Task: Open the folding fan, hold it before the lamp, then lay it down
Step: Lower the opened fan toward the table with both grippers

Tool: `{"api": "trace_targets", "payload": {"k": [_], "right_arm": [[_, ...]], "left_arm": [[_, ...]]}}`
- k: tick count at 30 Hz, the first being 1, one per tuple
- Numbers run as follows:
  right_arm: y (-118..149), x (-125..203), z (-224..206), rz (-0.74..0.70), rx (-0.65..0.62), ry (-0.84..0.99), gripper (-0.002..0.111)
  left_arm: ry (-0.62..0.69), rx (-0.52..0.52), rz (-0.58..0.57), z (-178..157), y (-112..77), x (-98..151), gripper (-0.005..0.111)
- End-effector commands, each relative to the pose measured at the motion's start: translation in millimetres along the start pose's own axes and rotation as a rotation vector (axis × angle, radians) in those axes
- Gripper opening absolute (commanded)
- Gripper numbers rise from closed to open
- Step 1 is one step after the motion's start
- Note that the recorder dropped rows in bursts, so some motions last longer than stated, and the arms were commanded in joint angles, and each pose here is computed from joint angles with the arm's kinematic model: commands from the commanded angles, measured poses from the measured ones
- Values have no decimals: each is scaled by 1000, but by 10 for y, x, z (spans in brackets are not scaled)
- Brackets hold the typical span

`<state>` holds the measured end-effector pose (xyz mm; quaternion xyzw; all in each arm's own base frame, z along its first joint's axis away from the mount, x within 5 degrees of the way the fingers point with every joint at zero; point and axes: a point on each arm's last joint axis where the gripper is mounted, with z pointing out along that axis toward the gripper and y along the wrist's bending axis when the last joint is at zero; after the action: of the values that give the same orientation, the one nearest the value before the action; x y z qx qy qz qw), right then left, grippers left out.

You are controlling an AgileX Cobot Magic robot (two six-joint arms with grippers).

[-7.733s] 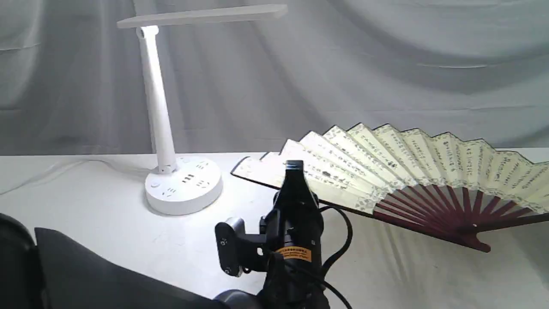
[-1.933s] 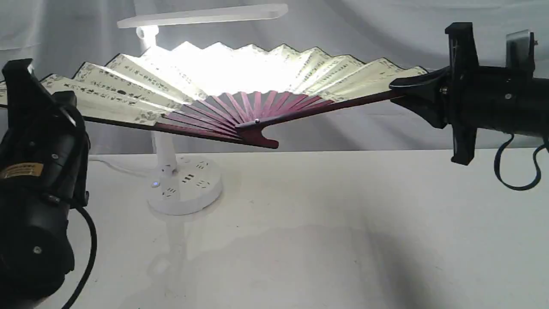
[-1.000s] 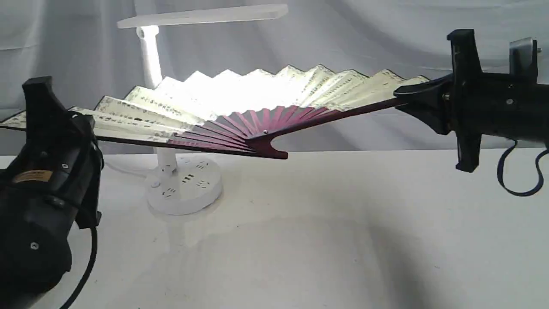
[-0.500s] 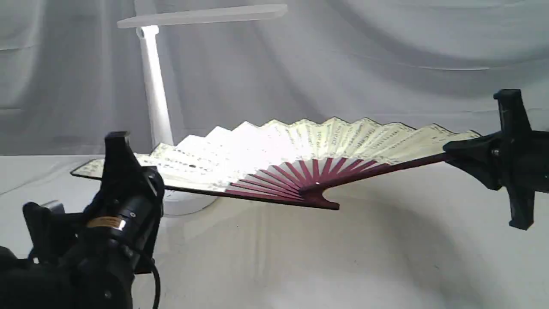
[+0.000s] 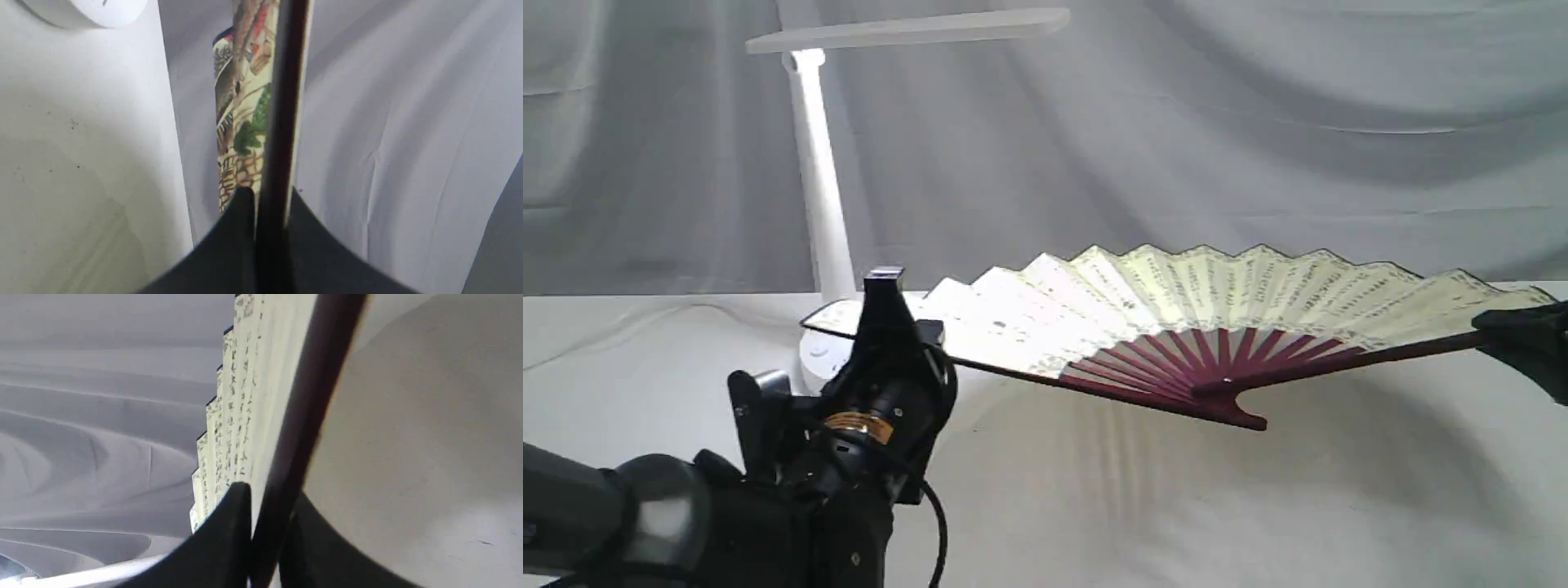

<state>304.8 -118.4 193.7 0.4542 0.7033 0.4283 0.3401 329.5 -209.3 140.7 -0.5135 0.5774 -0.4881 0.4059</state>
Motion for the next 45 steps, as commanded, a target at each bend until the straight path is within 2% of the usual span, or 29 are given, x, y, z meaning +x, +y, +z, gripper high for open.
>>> {"api": "trace_targets", "payload": {"k": [1,10,20,23,30,33,40,45], "right_arm": [[-118,-82,-79,-81,78,-37,0],[-473,-112,110,15,104,17,0],[-778,-135,216,6,210,13,0],[-858,-134,242,13,236,16,0],[-893,-123,260,21,236,27,1],[-893,-123,260,21,236,27,8],[-898,-114,259,9,242,39,38],[-904,-104,256,-5,249,52,53]], "left_arm": [[6,36,-26,66,-15,67,0],[55,28,-9,208,241,394,0],[27,-7,11,280,508,378,1],[28,-25,19,287,574,375,4],[27,-28,25,289,591,374,15],[27,-34,27,290,608,373,20],[29,-38,34,290,612,374,33],[31,-49,69,289,622,375,51]]}}
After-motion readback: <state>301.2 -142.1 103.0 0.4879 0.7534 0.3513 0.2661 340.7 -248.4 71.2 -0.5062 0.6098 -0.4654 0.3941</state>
